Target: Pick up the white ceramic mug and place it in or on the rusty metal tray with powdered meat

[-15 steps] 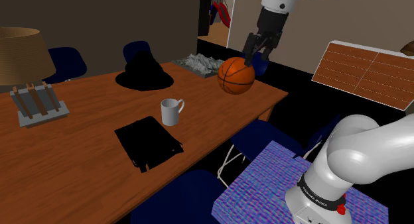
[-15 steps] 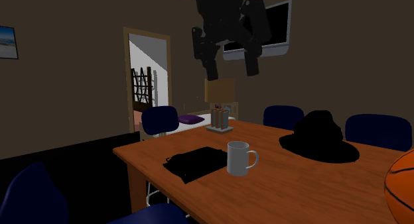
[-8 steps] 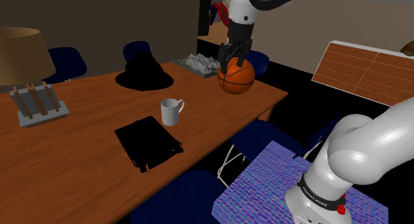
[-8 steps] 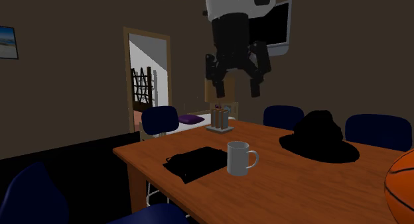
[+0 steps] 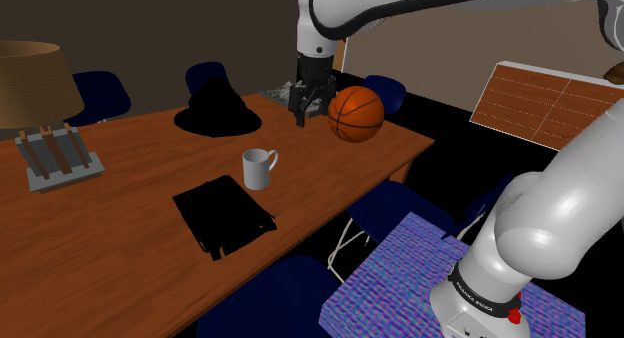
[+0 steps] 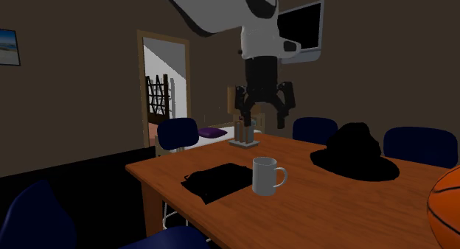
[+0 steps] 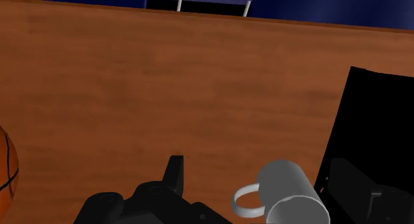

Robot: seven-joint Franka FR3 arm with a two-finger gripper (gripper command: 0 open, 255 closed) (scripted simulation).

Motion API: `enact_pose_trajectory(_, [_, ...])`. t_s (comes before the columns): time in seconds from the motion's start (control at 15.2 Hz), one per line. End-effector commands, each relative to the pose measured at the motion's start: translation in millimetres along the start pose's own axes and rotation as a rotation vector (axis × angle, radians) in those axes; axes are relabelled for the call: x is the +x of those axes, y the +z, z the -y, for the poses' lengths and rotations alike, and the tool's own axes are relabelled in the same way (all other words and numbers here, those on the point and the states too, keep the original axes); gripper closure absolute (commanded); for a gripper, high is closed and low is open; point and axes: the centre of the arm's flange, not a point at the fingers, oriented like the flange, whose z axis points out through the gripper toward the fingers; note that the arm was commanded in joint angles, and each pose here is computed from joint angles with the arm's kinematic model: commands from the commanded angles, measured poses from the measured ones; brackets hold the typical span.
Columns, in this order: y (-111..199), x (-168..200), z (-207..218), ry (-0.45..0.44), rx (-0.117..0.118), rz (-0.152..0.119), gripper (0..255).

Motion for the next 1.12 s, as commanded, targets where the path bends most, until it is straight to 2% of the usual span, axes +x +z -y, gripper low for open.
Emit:
enact_pose_trajectory(0.0, [16, 23, 12, -0.023, 0.004, 0.02, 0])
enact_pose_trajectory(0.92, [125, 154, 113, -0.183, 0.027, 0.16, 0])
enact_pose_trajectory(1.06, [137, 159, 119, -0.192, 0.029, 0.168, 0])
